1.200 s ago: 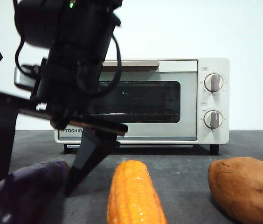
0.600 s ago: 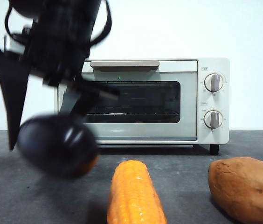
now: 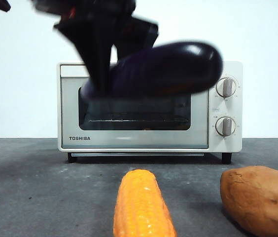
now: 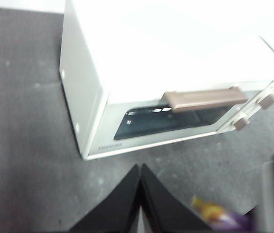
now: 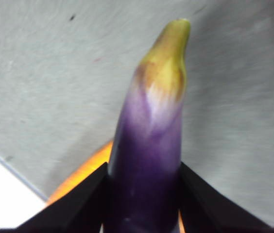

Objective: Take the eggplant from the table,put the eggplant in the oven

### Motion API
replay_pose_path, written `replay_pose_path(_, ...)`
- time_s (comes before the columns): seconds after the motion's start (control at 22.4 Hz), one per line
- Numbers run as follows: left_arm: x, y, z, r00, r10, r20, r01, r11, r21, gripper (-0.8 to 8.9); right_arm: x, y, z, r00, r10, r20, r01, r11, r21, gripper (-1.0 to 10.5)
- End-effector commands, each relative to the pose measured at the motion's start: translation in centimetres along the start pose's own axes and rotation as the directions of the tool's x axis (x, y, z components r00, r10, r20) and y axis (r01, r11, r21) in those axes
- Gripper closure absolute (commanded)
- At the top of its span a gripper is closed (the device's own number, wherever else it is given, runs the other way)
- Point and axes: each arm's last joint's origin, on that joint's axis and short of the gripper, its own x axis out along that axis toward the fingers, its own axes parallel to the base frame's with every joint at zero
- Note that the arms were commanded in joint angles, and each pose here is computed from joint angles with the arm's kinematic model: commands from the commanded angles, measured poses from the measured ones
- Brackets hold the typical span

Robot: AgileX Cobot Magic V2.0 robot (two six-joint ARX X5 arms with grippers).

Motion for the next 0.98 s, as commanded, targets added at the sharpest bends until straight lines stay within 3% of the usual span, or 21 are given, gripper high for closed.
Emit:
replay_pose_path(0.04, 0.0, -0.2, 1.2, 1.0, -0.009, 0.03, 0.008, 1.0, 0.024, 8.07, -2.7, -0.4, -1.3, 0.999, -0.043, 0.013, 0.043, 0.997, -0.063, 8.1)
replay_pose_path(0.27, 2.7, -0.1, 1.5, 0.996, -0.083, -0.027, 0.083, 0.997, -0.006, 8.07, -8.5, -2.0, -4.3, 0.977, -0.102, 0.185, 0.117, 0.991, -0.07, 8.1)
replay_pose_path(0.45, 6.5, -1.0, 1.5, 0.983, -0.146, -0.114, 0.146, 0.989, -0.012, 8.07, -13.2, -3.6, -7.9, 0.928, -0.173, 0.33, 0.187, 0.982, -0.009, 8.1)
replay_pose_path(0.67, 12.1, -3.9, 4.0, 0.954, -0.218, -0.205, 0.231, 0.972, 0.042, 8.07, -17.4, -5.0, -12.3, 0.871, -0.165, 0.463, 0.161, 0.986, 0.048, 8.1)
replay_pose_path(0.98, 18.8, -6.8, 6.0, 0.937, -0.155, -0.313, 0.208, 0.967, 0.146, 8.07, -19.5, -6.3, -17.5, 0.82, -0.173, 0.546, 0.123, 0.984, 0.127, 8.1)
